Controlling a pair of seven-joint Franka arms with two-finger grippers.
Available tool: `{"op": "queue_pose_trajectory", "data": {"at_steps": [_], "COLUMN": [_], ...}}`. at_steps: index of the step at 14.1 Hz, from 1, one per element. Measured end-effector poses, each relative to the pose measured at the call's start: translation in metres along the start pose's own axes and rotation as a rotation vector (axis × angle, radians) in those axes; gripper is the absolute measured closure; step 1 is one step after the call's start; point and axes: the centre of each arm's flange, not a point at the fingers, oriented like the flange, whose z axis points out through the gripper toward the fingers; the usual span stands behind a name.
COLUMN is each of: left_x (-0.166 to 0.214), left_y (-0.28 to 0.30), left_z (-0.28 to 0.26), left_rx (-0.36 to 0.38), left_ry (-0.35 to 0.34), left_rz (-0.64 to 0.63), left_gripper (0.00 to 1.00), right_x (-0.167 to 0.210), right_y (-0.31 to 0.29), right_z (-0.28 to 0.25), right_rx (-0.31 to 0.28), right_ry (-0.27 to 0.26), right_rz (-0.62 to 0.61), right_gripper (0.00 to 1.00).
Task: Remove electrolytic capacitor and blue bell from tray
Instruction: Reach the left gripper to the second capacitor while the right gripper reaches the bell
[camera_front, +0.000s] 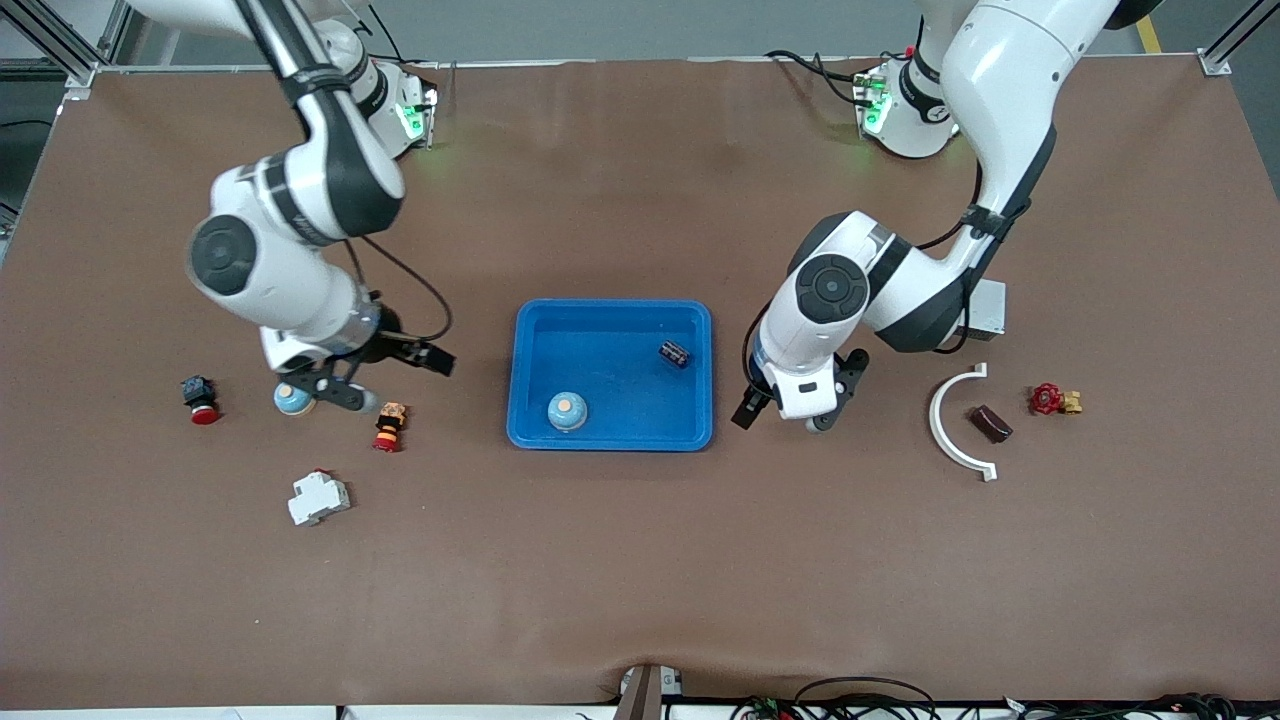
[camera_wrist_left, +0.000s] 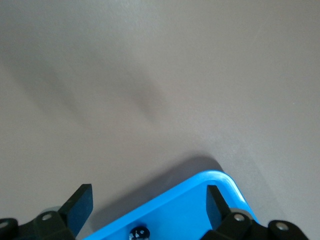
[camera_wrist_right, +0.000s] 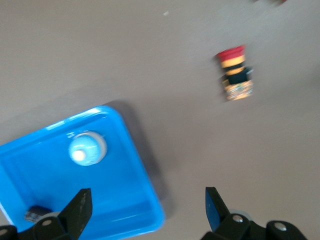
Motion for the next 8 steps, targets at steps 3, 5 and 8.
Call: {"op": "queue_pose_trajectory", "data": {"at_steps": [3,5,8], "left_x": [-0.012,-0.016,-0.026], "left_y": [0.003,0.004,0.004], "left_z": [0.016,0.028,0.042], "left_rx": [-0.018,-0.026,-0.024], "left_ry": [-0.019,-0.03,-0.017], "left_rz": [-0.034,-0.049,-0.056], "left_gripper": [0.0,0.0,0.0], "right_x": [-0.029,-0.048,-0.072], "right_y": [-0.043,-0.071,-0.114], "right_z": [0.042,0.076,0.119], "right_rx": [-0.005,-0.039,-0.088], "right_ry": [0.054,0.087,0.142], "right_rz": [0.055,0.088,0.121], "right_gripper": [0.0,0.0,0.0]}}
